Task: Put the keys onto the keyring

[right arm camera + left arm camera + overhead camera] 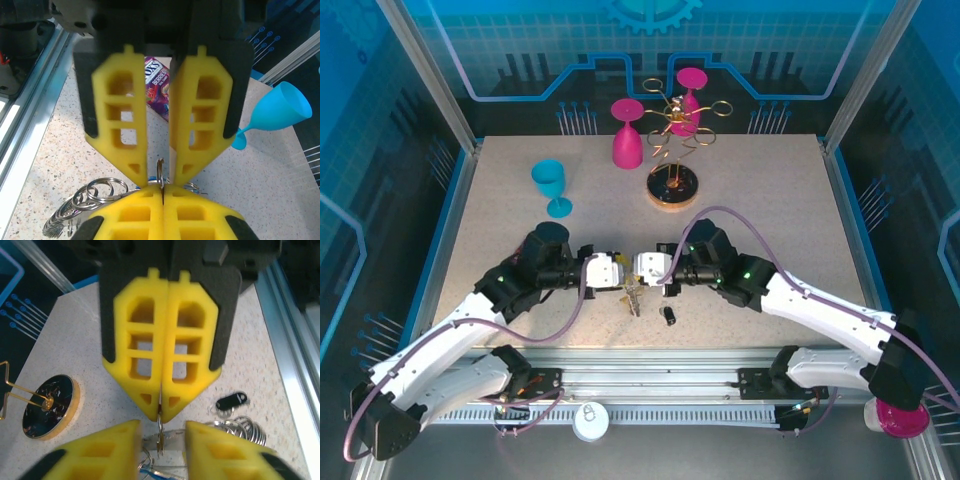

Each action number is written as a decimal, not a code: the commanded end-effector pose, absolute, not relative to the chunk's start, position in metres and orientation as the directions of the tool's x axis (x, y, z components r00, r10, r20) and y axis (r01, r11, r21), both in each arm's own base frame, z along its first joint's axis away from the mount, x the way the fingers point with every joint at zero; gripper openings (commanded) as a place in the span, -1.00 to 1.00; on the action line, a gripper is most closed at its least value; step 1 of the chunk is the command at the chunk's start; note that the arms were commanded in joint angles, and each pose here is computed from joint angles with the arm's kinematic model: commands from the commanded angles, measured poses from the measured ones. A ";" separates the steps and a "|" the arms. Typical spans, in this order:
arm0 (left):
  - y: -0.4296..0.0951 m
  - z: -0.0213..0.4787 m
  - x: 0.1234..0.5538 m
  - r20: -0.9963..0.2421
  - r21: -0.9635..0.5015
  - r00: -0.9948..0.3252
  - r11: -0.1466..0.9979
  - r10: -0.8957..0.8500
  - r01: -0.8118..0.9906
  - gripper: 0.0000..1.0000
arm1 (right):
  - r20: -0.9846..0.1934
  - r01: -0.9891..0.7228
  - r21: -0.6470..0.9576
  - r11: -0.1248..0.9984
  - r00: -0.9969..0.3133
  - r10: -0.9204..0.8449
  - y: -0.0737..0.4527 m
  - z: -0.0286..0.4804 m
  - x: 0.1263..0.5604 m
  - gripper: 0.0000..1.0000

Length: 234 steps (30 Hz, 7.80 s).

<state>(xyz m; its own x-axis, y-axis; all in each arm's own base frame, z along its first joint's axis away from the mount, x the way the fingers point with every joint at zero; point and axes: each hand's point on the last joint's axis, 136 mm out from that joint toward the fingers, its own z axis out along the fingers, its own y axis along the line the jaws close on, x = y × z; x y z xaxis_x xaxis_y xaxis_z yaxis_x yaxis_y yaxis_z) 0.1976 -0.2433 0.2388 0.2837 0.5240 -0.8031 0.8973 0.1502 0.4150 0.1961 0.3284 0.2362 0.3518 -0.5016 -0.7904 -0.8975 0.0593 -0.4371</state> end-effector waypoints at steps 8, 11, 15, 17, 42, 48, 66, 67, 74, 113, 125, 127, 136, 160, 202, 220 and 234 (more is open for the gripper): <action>-0.226 0.224 0.191 -0.846 0.374 0.211 0.263 0.490 0.890 -0.19 | -0.892 -0.946 -0.313 0.083 0.263 -0.368 0.328 0.240 0.188 -1.00; -0.226 0.218 0.191 -0.863 0.346 0.182 0.289 0.472 0.893 -0.19 | -0.906 -0.955 -0.289 0.075 0.247 -0.342 0.329 0.240 0.186 -1.00; -0.230 0.213 0.191 -0.880 0.308 0.155 0.290 0.448 0.906 -0.27 | -0.912 -0.958 -0.276 0.072 0.237 -0.335 0.329 0.240 0.185 -1.00; -0.233 0.211 0.191 -0.885 0.294 0.147 0.284 0.441 0.913 -0.32 | -0.915 -0.960 -0.271 0.070 0.234 -0.328 0.330 0.240 0.184 -1.00; -0.241 0.218 0.192 -0.916 0.262 0.148 0.277 0.374 0.924 -0.74 | -0.927 -0.972 -0.235 0.026 0.216 -0.308 0.340 0.238 0.179 -1.00; -0.241 0.221 0.191 -0.918 0.266 0.155 0.275 0.366 0.924 -0.76 | -0.927 -0.973 -0.231 0.013 0.216 -0.306 0.343 0.238 0.178 -1.00; -0.229 0.228 0.204 -0.866 0.376 0.207 0.321 0.455 0.869 -1.00 | -0.842 -0.891 -0.266 0.368 0.028 -0.539 0.288 0.213 0.225 -0.23; -0.228 0.228 0.205 -0.863 0.382 0.208 0.326 0.460 0.865 -1.00 | -0.834 -0.869 -0.231 0.437 -0.055 -0.549 0.279 0.209 0.231 -0.25; -0.226 0.217 0.211 -0.859 0.374 0.179 0.350 0.479 0.859 -1.00 | -0.632 -0.660 -0.011 0.751 -0.578 -0.517 0.228 0.148 0.215 -0.41; -0.223 0.196 0.205 -0.851 0.395 0.206 0.331 0.484 0.857 -1.00 | -0.206 -0.486 0.275 0.830 -0.873 -0.443 0.261 0.028 0.205 -0.51; -0.223 0.195 0.204 -0.849 0.393 0.203 0.325 0.488 0.860 -1.00 | -0.201 -0.490 0.293 0.821 -0.871 -0.448 0.266 0.025 0.205 -0.67; -0.223 0.195 0.204 -0.849 0.394 0.204 0.325 0.488 0.860 -1.00 | -0.198 -0.489 0.292 0.822 -0.872 -0.448 0.266 0.024 0.204 -0.67; -0.223 0.194 0.204 -0.847 0.395 0.204 0.324 0.491 0.859 -1.00 | -0.204 -0.495 0.293 0.818 -0.868 -0.452 0.266 0.028 0.204 -0.97; -0.239 0.196 0.188 -0.888 0.313 0.194 0.241 0.416 0.919 -1.00 | -0.659 -0.922 0.232 0.310 -0.384 -0.647 0.281 0.185 0.161 -1.00; -0.246 0.191 0.170 -0.873 0.335 0.251 0.140 0.417 0.932 -1.00 | -0.679 -0.961 0.232 0.151 -0.272 -0.682 0.339 0.207 0.166 -1.00; -0.245 0.192 0.170 -0.864 0.357 0.272 0.135 0.423 0.925 -1.00 | -0.675 -0.954 0.201 0.223 -0.300 -0.674 0.337 0.205 0.178 -1.00; -0.246 0.194 0.172 -0.861 0.369 0.284 0.133 0.422 0.920 -1.00 | -0.679 -0.940 0.193 0.281 -0.335 -0.654 0.338 0.207 0.188 -1.00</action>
<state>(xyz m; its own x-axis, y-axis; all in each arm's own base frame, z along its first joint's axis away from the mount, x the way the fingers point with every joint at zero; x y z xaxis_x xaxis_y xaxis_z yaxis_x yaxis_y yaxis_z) 0.1825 -0.2403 0.1860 0.2281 0.4597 -0.8583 0.9181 0.1920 0.3468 0.1753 0.3292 0.1924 -0.3544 -0.6921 -0.6288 -0.9351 0.2625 0.2382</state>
